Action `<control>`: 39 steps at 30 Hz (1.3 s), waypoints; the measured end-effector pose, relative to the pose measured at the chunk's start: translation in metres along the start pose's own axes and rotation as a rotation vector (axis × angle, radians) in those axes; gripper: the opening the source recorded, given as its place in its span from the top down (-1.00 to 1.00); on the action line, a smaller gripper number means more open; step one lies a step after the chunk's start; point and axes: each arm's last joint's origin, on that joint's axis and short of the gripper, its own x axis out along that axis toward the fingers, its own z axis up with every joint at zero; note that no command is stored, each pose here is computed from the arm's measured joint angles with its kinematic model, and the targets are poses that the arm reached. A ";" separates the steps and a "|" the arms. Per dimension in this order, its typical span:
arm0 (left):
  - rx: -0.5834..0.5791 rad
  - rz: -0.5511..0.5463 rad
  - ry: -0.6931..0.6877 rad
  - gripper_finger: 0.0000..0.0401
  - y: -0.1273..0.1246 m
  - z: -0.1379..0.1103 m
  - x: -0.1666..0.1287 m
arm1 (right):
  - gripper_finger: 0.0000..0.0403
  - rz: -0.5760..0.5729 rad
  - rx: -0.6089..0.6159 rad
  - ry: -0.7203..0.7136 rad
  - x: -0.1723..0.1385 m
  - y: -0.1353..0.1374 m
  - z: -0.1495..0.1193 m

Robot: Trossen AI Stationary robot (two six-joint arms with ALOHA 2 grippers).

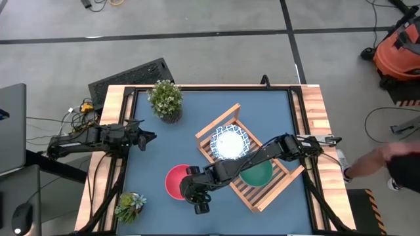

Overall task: Place and stack bowls onto a shelf
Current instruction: Stack the orange bowl on the top of the green bowl on the shelf

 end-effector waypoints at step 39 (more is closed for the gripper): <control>-0.017 0.002 0.002 0.44 0.000 0.000 0.000 | 0.61 0.110 0.029 0.033 0.023 -0.013 -0.004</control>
